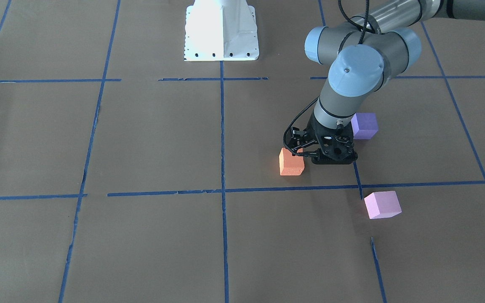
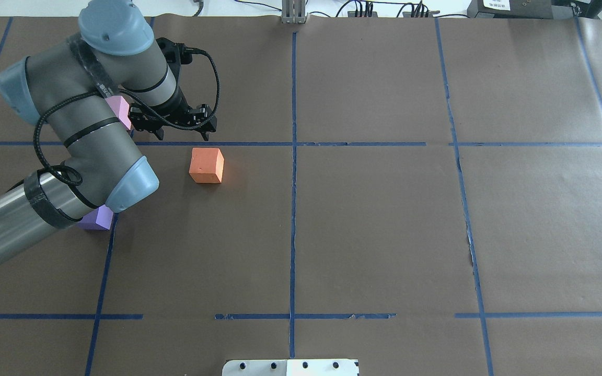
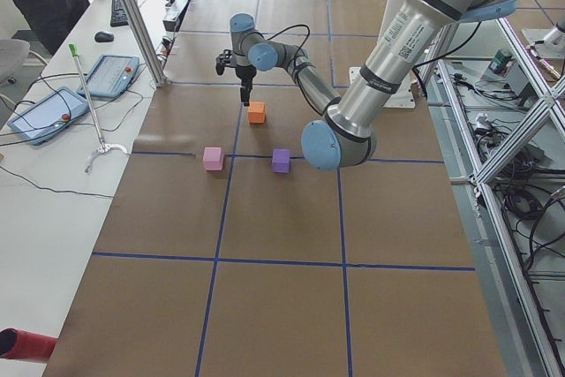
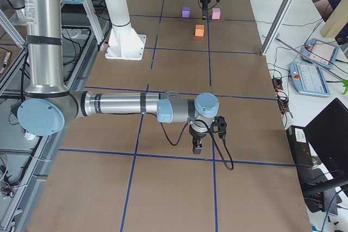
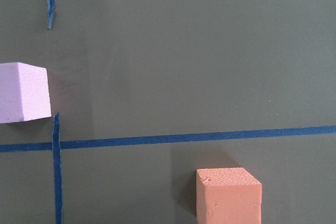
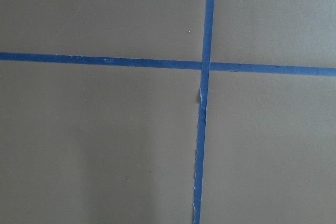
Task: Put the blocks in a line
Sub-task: 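Move the left gripper from the pink cube toward the orange cube, then lower the left gripper over the orange cube and close on it, then carry the orange cube with the left gripper to beside the pink cube, then lower the orange cube between the pink and purple cubes, left gripper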
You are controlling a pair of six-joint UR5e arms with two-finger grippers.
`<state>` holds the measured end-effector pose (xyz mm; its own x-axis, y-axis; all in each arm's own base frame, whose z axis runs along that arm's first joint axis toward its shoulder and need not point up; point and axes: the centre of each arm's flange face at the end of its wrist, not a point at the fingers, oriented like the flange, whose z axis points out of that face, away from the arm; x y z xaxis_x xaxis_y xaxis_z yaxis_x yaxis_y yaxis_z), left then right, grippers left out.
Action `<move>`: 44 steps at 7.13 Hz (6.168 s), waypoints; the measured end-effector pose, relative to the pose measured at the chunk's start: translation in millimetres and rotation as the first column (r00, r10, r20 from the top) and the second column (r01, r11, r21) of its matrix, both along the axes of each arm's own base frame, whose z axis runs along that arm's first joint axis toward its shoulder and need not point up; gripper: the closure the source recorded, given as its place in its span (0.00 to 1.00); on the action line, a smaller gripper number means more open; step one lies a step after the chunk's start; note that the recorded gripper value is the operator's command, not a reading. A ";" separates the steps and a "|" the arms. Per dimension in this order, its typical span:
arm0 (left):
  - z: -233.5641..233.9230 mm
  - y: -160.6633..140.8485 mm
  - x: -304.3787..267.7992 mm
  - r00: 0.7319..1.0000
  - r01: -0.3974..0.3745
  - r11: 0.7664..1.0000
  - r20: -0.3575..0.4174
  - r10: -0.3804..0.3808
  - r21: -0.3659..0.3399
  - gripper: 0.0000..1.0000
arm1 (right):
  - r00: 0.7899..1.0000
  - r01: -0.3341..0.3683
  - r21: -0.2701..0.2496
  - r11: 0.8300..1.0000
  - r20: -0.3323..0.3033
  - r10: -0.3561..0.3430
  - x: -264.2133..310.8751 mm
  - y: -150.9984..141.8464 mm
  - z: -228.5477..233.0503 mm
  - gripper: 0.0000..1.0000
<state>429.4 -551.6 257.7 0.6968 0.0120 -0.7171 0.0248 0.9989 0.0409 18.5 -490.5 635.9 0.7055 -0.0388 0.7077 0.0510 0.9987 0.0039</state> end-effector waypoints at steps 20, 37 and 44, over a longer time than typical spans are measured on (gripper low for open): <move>21.4 -13.2 -5.9 0.999 0.012 0.999 -0.039 -0.010 0.043 0.77 | 1.000 0.000 0.000 1.000 0.000 0.000 0.0 0.0 0.0 0.00; 220.0 -14.6 -90.3 0.995 -0.093 0.995 -0.027 0.093 -0.032 0.74 | 1.000 0.000 0.000 1.000 0.000 0.000 0.0 0.0 0.0 0.00; 230.3 -13.7 -89.8 0.995 -0.093 0.995 -0.026 0.092 -0.043 0.68 | 1.000 0.000 0.000 1.000 0.000 0.000 0.0 0.0 0.0 0.00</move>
